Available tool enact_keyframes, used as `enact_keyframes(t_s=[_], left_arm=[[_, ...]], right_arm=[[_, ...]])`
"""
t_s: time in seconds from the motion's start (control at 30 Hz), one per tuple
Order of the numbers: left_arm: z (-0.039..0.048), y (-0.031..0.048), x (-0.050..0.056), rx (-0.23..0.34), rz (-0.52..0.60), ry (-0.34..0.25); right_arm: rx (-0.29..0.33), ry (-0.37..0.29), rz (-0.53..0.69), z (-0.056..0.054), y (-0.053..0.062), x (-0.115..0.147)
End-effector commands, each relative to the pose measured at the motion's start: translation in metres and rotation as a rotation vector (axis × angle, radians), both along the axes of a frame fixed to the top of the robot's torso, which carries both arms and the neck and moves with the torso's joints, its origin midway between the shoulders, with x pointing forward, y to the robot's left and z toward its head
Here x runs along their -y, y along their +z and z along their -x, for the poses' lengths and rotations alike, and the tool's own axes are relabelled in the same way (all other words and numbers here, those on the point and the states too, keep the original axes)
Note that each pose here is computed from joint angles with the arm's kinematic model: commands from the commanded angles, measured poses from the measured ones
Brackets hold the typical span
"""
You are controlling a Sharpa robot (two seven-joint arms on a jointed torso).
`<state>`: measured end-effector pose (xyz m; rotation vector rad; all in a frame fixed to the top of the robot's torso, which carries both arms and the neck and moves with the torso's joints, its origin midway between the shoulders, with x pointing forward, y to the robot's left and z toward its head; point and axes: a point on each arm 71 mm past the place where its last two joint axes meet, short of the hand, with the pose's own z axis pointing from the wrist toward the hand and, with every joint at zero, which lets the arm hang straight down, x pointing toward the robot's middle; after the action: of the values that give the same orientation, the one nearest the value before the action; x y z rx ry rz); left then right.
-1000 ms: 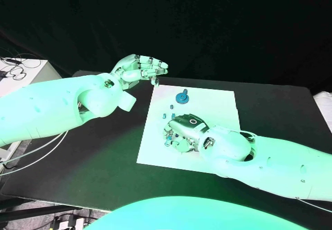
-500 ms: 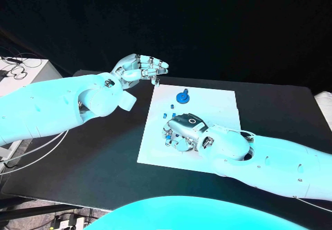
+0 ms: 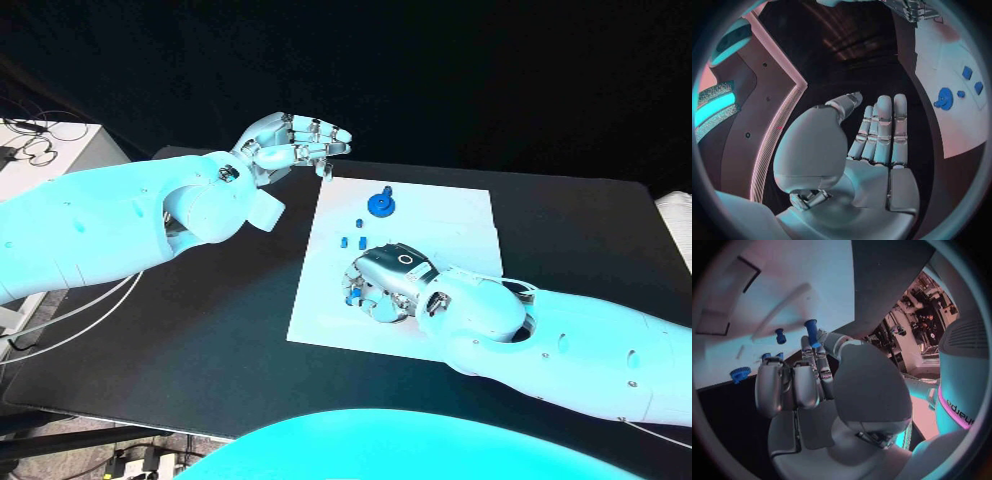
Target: Assemble the parts on the task board
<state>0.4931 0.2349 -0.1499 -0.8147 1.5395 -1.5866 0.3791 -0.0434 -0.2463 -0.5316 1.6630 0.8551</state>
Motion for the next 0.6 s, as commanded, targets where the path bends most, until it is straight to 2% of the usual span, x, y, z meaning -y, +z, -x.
enact_keyframes(t_s=[0.03, 0.6], left_arm=[[0.0006, 0.0011, 0.0014, 0.004, 0.005, -0.01], [0.0007, 0.0009, 0.0017, 0.003, 0.005, -0.012]], right_arm=[[-0.003, 0.005, 0.012, 0.003, -0.0027, 0.0007], [-0.007, -0.013, 0.059, 0.0004, -0.0072, 0.0015]])
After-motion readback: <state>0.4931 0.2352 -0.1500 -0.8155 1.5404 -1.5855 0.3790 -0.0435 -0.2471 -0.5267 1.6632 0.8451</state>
